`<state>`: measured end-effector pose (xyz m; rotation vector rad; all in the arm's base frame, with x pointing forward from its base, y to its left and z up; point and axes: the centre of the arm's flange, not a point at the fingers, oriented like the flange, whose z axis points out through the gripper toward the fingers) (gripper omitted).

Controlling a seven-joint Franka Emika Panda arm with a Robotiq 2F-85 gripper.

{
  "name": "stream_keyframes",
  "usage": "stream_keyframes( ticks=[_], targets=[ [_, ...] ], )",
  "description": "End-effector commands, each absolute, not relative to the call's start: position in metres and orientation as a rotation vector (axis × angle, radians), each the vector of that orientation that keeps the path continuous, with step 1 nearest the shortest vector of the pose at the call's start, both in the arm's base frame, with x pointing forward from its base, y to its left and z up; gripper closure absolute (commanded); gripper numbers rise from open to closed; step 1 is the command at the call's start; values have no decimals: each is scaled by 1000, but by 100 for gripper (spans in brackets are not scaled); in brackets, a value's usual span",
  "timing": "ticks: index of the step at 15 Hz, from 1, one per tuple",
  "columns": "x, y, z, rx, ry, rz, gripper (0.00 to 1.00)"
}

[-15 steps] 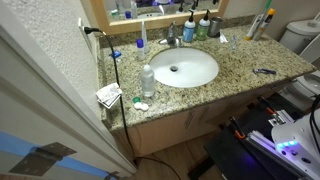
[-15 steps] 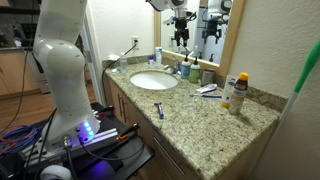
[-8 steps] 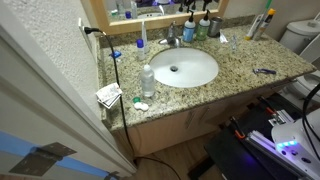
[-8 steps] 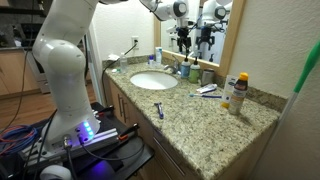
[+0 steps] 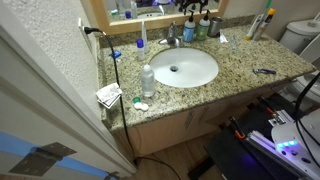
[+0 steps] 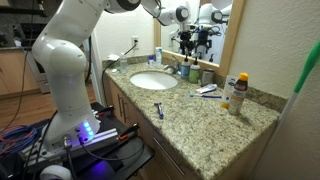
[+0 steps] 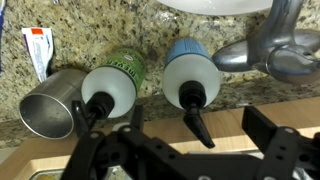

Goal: Put the blue bottle on the left side of the faucet

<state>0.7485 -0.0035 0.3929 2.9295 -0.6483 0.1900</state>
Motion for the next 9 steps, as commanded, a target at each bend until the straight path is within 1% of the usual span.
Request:
stream_keyframes(
  ticks=[1, 3, 4, 7, 8, 9],
  targets=[
    [747, -6, 374, 2917, -631, 190, 0],
    [750, -8, 363, 2903, -651, 153, 0],
    [749, -7, 377, 2917, -647, 165, 0],
    [750, -7, 372, 2915, -647, 158, 0],
    [750, -6, 373, 2919, -646, 164, 25],
    [750, -6, 372, 2919, -649, 157, 26]
  ],
)
